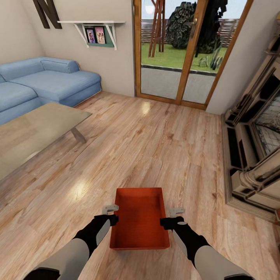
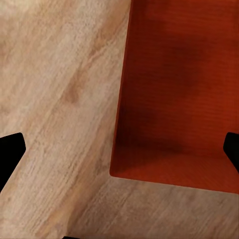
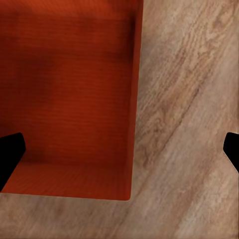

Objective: Move the two storage containers from the living room to the garage. In the garage, place one container on the floor and stack the other container on top of it (either order is fine).

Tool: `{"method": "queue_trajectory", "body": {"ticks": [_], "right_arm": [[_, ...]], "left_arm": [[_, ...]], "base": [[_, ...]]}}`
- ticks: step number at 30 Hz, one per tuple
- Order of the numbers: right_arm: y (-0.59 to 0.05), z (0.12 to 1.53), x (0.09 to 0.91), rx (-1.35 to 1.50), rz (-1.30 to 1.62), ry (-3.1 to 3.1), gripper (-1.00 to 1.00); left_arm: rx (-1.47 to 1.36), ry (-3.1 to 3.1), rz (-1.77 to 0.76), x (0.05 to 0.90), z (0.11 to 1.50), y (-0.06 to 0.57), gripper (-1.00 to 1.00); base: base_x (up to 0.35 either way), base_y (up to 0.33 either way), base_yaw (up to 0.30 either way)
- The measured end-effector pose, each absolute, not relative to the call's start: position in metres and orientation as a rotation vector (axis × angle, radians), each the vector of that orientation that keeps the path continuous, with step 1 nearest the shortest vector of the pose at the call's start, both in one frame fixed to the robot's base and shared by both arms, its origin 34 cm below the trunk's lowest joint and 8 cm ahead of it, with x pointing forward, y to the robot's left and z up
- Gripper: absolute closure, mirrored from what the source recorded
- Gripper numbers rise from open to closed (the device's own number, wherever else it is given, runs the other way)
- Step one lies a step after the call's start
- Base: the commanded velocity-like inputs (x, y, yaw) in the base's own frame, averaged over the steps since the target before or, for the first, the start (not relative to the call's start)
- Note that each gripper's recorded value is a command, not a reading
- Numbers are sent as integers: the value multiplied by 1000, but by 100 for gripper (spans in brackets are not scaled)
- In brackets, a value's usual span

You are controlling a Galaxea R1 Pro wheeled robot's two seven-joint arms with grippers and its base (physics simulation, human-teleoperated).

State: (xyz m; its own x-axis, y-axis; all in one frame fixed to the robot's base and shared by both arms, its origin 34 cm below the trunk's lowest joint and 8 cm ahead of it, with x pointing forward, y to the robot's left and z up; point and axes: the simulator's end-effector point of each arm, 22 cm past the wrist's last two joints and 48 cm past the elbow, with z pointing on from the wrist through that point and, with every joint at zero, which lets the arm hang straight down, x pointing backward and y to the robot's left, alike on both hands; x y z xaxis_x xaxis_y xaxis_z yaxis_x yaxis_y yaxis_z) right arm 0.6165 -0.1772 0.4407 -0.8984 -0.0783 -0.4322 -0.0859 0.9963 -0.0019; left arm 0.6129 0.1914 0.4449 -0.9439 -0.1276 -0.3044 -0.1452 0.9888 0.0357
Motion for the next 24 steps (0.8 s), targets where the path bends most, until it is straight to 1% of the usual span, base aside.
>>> {"method": "queue_trajectory", "body": {"ticks": [24], "right_arm": [[-175, 417, 614, -117, 26, 2692, -100]], "left_arm": [[-201, 2814, 80, 616, 424, 192, -100]], "base": [[0, 0, 0]]}}
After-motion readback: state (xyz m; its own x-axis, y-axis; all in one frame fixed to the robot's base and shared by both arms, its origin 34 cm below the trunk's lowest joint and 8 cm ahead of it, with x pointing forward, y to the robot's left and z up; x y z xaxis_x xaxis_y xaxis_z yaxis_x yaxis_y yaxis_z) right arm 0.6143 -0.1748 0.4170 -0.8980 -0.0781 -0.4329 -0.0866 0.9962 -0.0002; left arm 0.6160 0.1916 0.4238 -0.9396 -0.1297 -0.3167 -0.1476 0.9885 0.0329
